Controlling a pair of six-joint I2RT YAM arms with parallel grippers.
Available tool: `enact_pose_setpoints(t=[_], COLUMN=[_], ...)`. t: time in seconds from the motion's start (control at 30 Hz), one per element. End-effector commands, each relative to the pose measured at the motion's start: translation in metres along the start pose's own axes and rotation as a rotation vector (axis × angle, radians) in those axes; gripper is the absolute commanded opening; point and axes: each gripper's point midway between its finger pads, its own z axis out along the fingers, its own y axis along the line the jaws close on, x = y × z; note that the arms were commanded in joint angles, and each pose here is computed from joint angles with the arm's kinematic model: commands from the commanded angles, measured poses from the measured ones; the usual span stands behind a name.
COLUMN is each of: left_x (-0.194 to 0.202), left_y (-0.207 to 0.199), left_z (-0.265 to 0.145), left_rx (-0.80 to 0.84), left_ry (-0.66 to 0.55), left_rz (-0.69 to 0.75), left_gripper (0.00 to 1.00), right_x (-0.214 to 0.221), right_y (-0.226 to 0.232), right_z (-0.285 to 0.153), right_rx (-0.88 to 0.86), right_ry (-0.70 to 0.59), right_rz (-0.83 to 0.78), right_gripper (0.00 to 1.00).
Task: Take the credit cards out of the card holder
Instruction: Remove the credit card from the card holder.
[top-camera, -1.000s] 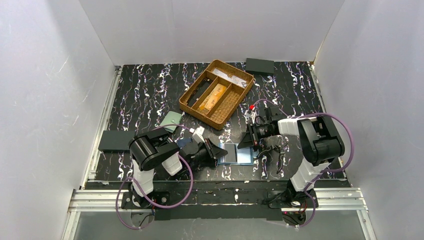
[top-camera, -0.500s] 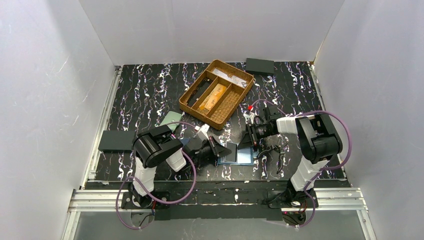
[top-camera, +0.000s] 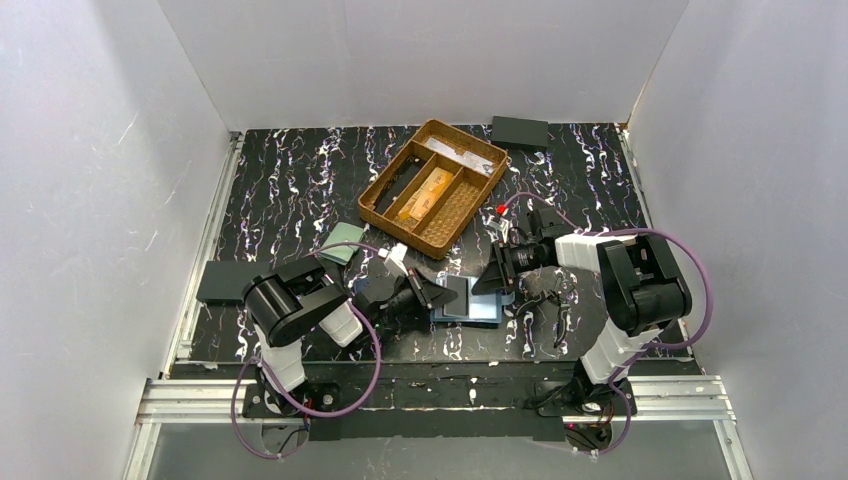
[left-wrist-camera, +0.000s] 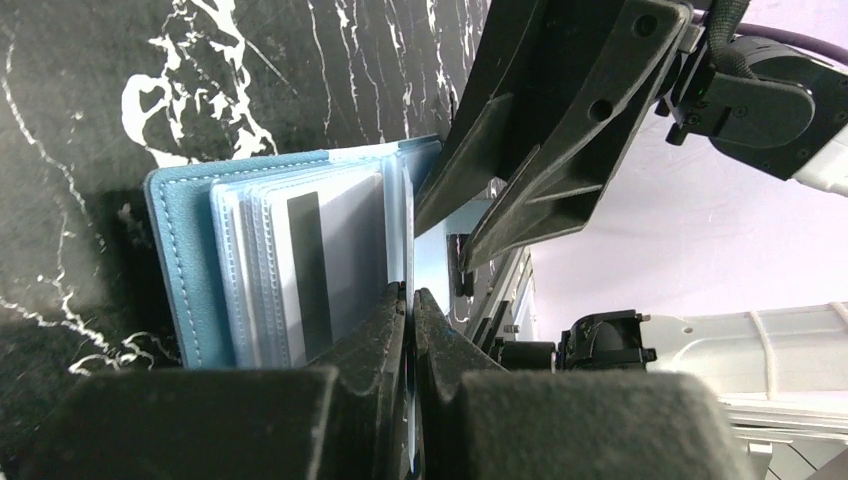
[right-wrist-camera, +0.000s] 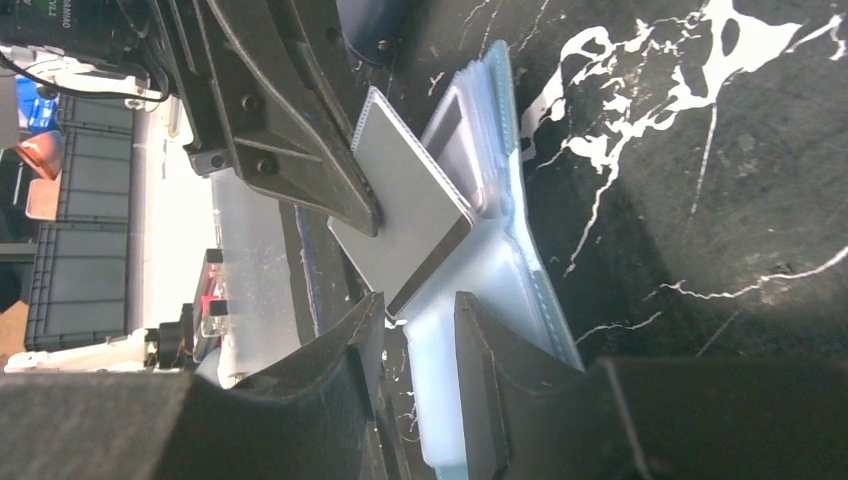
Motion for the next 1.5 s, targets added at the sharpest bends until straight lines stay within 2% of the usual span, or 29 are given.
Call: enact_pose_setpoints(t=[0.0, 0.33, 0.57, 0.93, 1.2, 1.37, 1.47], left_x=[-0.021, -0.027, -0.038, -0.034, -0.023, -0.007, 0.002], left_y=[-0.035, -0.054, -0.068, -0.085, -0.062, -0.029, -0.01], left_z=[0.008, 0.011, 0.007, 0.018, 0.026, 0.028, 0.029], left_rx=[0.096, 0.146, 0.173, 0.215, 0.15, 0.063, 0.008], left_ry=[-0.063, -0.084, -0.128, -0.116, -0.101, -0.072, -0.066], left_rz=[0.019, 0.016, 0.025, 0.018, -0.013, -0.056, -0.086], left_gripper=[0.0, 0.0, 0.0, 0.0, 0.0, 0.0, 0.0], right_x=[-0.003, -0.004, -0.006, -0.012, -0.017, -0.015, -0.011], right_y=[0.012, 0.018, 0.02, 0.035, 0.031, 0.007, -0.004], right_z=[0.003, 0.006, 0.005, 0.006, 0.007, 0.007, 0.009], right_rx=[-0.06, -0.113, -0.114, -0.184, -0.162, -0.062, -0.031], right_ry=[-0.008, -0.015, -0.016, -0.012, -0.019, -0.036, -0.029], right_rz=[0.001, 0.076, 0.085, 0.073, 0.086, 0.129, 0.158], right_gripper=[0.41, 0.44, 0.45, 0.46, 0.44, 0.34, 0.32])
